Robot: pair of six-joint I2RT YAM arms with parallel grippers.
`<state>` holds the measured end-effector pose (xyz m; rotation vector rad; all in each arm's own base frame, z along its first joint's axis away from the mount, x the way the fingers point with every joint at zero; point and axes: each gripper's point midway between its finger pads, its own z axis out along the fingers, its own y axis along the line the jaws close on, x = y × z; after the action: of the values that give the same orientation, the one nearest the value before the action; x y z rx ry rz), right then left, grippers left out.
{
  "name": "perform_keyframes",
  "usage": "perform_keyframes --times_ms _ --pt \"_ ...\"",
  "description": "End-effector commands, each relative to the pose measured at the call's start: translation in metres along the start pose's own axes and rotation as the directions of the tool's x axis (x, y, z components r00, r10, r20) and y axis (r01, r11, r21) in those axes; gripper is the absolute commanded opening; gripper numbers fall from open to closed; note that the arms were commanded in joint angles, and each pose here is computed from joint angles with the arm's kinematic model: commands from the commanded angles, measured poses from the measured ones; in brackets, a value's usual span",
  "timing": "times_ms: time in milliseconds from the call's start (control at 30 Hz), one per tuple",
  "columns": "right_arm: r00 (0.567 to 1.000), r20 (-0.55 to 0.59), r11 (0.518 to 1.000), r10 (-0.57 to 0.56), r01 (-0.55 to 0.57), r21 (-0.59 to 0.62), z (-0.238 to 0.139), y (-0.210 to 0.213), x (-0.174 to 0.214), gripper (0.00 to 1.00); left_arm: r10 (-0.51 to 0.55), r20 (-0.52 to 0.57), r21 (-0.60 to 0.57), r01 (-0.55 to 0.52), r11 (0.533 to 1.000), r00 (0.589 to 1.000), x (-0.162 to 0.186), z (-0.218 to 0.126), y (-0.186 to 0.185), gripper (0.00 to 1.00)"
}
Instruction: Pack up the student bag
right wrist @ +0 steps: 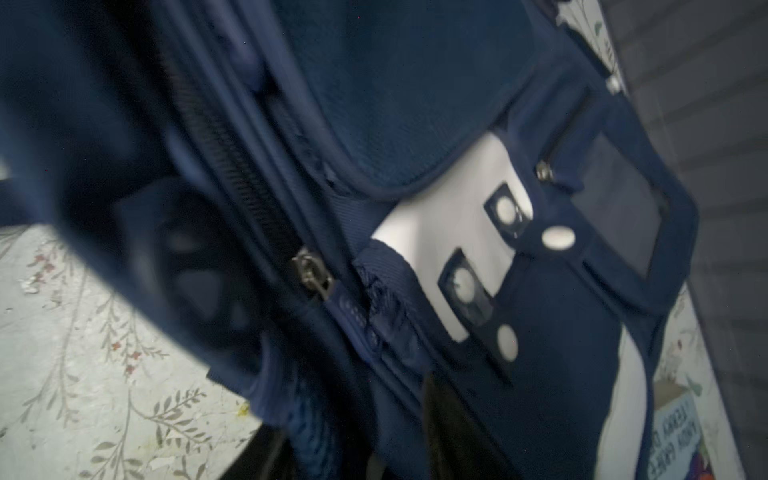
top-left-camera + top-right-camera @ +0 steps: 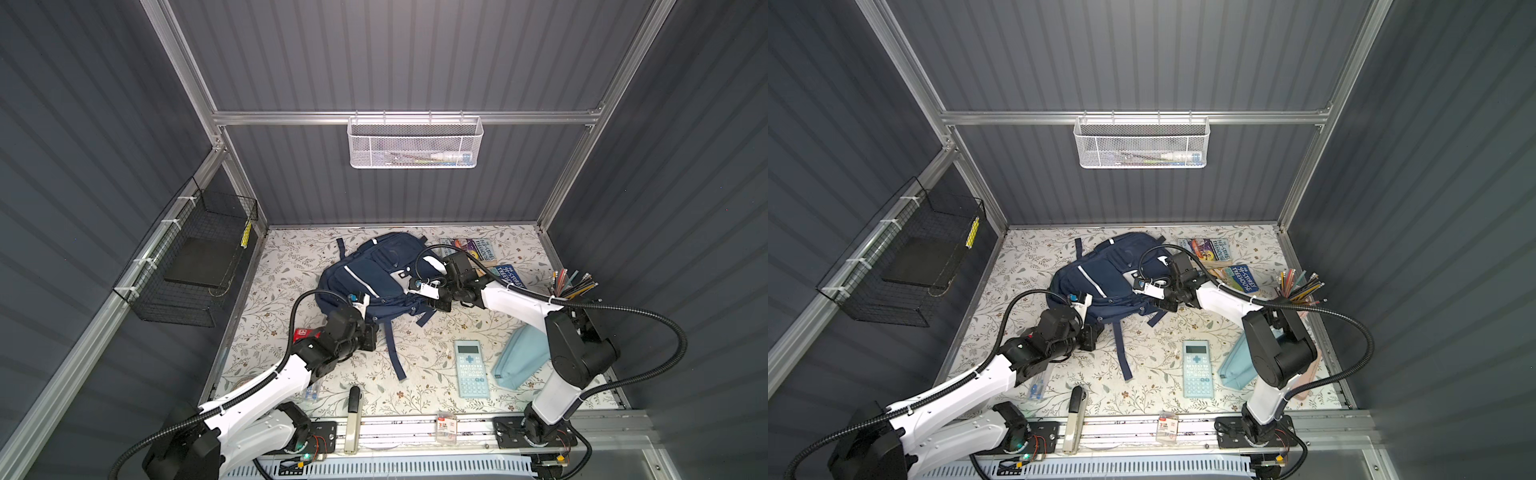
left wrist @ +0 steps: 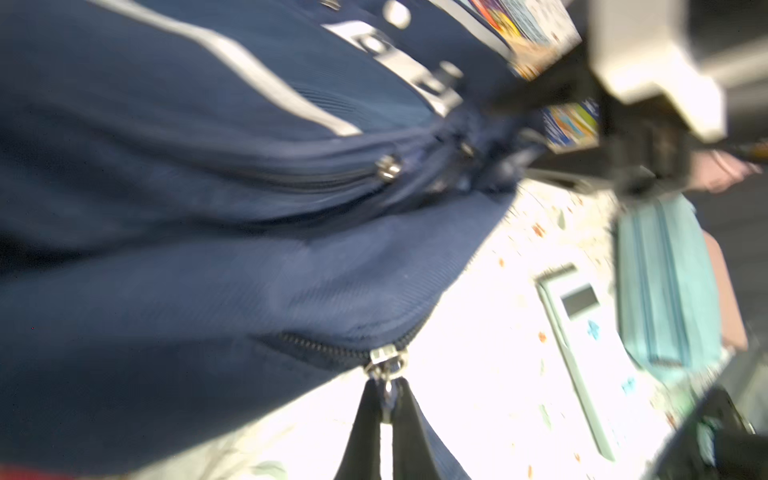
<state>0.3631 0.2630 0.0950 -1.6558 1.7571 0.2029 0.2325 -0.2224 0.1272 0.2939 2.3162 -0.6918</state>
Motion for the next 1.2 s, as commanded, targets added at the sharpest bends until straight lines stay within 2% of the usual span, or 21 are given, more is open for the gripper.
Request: perform_keyframes --times_ms 0,67,133,200,300,467,533,567,600,633,700,733,900,1000,1167 --pt "0.998 0.064 0.993 0.019 -0.026 0.119 -0.021 -0.021 -0.022 0.58 -0.011 0.072 0.083 0.005 0.997 0.997 -0.026 -0.014 -0.027 0.00" --pt "0.993 0.115 0.992 -0.030 0.016 0.127 -0.032 -0.002 -0.039 0.70 -0.003 0.066 0.090 -0.003 0.996 0.998 -0.029 -0.013 -0.031 0.00" --pt "0.981 0.154 0.986 -0.122 0.102 0.131 -0.036 0.026 -0.054 0.76 -0.001 0.064 0.109 -0.006 0.994 0.998 -0.034 -0.011 -0.038 0.00" --pt "0.956 0.217 0.975 -0.197 0.170 0.140 -0.036 0.050 -0.070 0.77 -0.012 0.063 0.128 0.004 0.992 0.998 -0.039 -0.007 -0.044 0.00" --pt "0.928 0.302 0.971 -0.217 0.174 0.162 -0.032 0.059 -0.085 0.77 -0.006 0.067 0.124 -0.002 0.992 0.998 -0.043 -0.005 -0.046 0.00" --pt "0.902 0.319 0.950 -0.292 0.236 0.203 -0.008 0.065 -0.107 0.76 -0.020 0.078 0.159 0.007 0.987 0.997 -0.049 -0.008 -0.053 0.00" --pt "0.892 0.344 0.949 -0.294 0.229 0.218 -0.001 0.065 -0.111 0.71 -0.032 0.082 0.174 0.017 0.985 0.996 -0.050 -0.009 -0.056 0.00" --pt "0.892 0.340 0.947 -0.296 0.230 0.223 0.003 0.064 -0.110 0.66 -0.039 0.084 0.178 0.023 0.984 0.996 -0.049 -0.009 -0.055 0.00" --pt "0.898 0.329 0.946 -0.293 0.223 0.234 0.005 0.062 -0.107 0.57 -0.045 0.086 0.175 0.030 0.984 0.995 -0.047 -0.009 -0.054 0.00" --pt "0.902 0.319 0.945 -0.290 0.218 0.243 0.006 0.060 -0.104 0.45 -0.048 0.089 0.164 0.033 0.986 0.995 -0.047 -0.010 -0.051 0.00" --pt "0.905 0.327 0.942 -0.274 0.183 0.281 0.001 0.053 -0.101 0.05 -0.056 0.092 0.130 0.044 0.991 0.994 -0.045 -0.012 -0.044 0.00" --pt "0.903 0.334 0.941 -0.271 0.176 0.290 -0.002 0.051 -0.099 0.00 -0.057 0.092 0.104 0.048 0.993 0.994 -0.045 -0.013 -0.039 0.00" --pt "0.905 0.313 0.940 -0.289 0.207 0.270 -0.010 0.051 -0.080 0.00 -0.102 0.084 -0.054 0.107 0.993 0.991 -0.043 -0.018 0.004 0.00" --pt "0.901 0.308 0.940 -0.304 0.232 0.250 -0.016 0.053 -0.069 0.00 -0.170 0.098 -0.060 0.176 0.983 0.981 -0.049 -0.024 0.030 0.00" --pt "0.905 0.330 0.952 -0.270 0.200 0.232 -0.028 0.049 -0.061 0.00 -0.111 0.124 -0.165 0.131 0.978 0.986 -0.063 -0.041 0.057 0.00"
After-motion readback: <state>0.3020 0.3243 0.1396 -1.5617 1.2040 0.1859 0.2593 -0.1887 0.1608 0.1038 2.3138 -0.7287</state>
